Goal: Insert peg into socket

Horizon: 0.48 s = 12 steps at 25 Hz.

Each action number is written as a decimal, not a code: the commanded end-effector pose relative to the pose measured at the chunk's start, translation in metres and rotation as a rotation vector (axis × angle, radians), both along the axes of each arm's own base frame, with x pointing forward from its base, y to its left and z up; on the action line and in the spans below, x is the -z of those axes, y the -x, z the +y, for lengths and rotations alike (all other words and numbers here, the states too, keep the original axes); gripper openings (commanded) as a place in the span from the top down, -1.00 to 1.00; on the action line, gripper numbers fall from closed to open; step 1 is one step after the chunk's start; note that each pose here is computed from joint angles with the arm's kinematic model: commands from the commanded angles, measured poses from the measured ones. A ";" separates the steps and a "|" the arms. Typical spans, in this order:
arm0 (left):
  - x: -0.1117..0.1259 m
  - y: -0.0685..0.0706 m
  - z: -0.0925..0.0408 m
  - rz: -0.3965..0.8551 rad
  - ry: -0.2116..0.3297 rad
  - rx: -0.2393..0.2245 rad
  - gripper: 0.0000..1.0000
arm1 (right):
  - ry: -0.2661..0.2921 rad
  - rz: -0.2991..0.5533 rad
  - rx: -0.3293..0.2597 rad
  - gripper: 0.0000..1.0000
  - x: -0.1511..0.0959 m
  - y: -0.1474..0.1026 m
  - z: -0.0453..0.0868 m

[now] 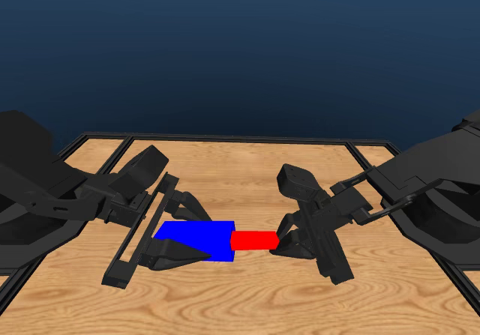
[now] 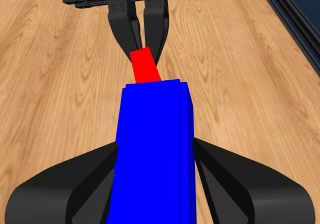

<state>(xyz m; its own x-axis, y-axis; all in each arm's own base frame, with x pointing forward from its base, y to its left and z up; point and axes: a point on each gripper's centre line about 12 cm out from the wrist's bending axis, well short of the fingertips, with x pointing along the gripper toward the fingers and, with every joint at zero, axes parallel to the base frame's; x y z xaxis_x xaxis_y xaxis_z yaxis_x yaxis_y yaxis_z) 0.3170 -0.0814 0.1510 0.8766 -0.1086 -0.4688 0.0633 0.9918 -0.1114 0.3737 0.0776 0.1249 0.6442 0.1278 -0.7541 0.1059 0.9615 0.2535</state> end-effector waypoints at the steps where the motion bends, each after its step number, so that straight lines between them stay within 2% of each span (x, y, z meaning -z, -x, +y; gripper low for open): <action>1: -0.012 -0.007 0.000 -0.059 0.006 -0.011 1.00 | 0.011 -0.107 -0.029 1.00 -0.030 -0.023 0.003; 2: -0.011 -0.007 0.004 -0.072 0.002 -0.022 1.00 | 0.023 -0.096 -0.038 1.00 -0.028 -0.024 0.003; 3: -0.017 -0.009 0.004 -0.095 0.013 -0.030 1.00 | 0.028 -0.121 -0.048 1.00 -0.035 -0.030 0.005; 5: -0.009 -0.005 0.001 -0.052 0.013 -0.018 1.00 | 0.047 -0.134 -0.070 1.00 -0.040 -0.037 0.007; 8: -0.009 -0.004 0.001 -0.059 0.016 -0.011 1.00 | 0.052 -0.147 -0.082 1.00 -0.042 -0.047 0.012; 9: -0.011 -0.005 0.002 -0.066 0.021 -0.027 1.00 | 0.056 -0.148 -0.085 1.00 -0.042 -0.050 0.012; 10: -0.016 -0.010 -0.002 -0.093 0.009 -0.010 1.00 | 0.060 -0.140 -0.086 1.00 -0.038 -0.053 0.012; 11: -0.018 -0.010 -0.001 -0.094 0.031 -0.027 1.00 | 0.059 -0.141 -0.086 1.00 -0.037 -0.055 0.012; 12: -0.003 -0.003 0.000 -0.042 0.009 -0.018 1.00 | 0.059 -0.147 -0.087 1.00 -0.039 -0.058 0.013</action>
<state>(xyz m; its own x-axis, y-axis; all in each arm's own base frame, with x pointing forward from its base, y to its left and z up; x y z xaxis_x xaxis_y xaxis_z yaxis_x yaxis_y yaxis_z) 0.3179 -0.0810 0.1503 0.8835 -0.1030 -0.4569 0.0525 0.9912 -0.1219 0.4208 0.0885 0.1470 0.6961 0.1364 -0.7049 0.0071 0.9804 0.1967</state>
